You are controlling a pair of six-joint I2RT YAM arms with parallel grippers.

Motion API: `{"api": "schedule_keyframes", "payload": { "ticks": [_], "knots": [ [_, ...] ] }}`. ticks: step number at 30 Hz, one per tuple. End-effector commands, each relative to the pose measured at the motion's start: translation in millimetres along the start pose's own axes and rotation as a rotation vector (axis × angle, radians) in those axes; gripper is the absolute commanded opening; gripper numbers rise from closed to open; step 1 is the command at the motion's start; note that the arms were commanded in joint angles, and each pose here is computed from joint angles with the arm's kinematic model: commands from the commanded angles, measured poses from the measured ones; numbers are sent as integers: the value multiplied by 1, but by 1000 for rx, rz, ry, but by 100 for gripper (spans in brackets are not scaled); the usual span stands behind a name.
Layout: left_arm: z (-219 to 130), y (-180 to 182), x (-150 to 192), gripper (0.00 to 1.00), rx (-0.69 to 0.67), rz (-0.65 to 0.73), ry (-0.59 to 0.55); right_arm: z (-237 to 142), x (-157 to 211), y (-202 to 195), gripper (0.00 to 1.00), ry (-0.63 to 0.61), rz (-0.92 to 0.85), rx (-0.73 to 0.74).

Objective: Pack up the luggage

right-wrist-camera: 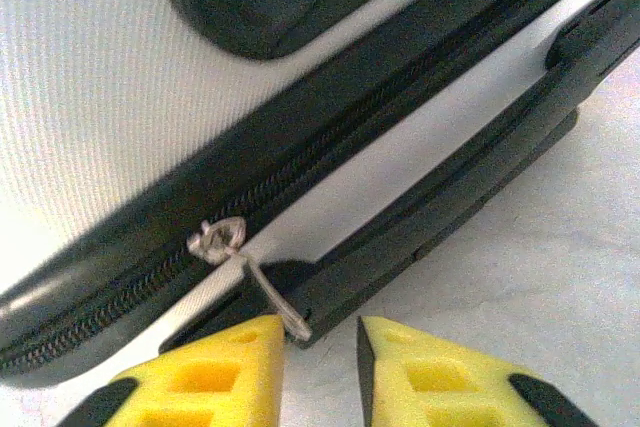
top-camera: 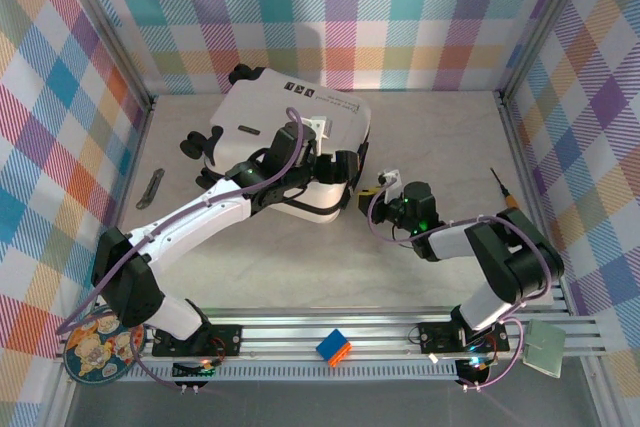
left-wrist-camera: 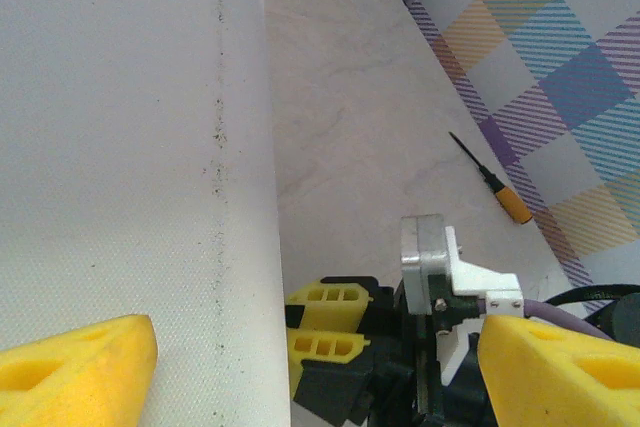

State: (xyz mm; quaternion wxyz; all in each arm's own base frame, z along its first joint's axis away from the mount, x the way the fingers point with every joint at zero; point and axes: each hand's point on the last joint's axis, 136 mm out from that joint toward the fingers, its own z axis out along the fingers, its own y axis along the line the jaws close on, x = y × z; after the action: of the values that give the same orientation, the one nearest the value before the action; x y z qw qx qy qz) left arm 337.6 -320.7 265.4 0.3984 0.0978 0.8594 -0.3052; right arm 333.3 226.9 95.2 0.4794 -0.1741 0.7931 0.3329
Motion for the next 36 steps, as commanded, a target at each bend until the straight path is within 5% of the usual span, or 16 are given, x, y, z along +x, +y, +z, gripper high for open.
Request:
{"api": "schedule_keyframes", "payload": {
  "ticks": [1, 27, 30, 36],
  "knots": [
    [-8, 6, 5, 84, -9, -12, 21, 1, -7, 11, 29, -37, -8, -73],
    [-13, 2, 3, 84, 9, -7, 16, 22, -17, 33, 54, -5, -86, -236],
    [-13, 2, 4, 84, 11, -8, 17, 23, -16, 36, 49, 8, -90, -251],
    [-12, 0, 7, 83, 26, -9, 33, 24, -15, 42, 22, 18, -90, -294]
  ]
}}
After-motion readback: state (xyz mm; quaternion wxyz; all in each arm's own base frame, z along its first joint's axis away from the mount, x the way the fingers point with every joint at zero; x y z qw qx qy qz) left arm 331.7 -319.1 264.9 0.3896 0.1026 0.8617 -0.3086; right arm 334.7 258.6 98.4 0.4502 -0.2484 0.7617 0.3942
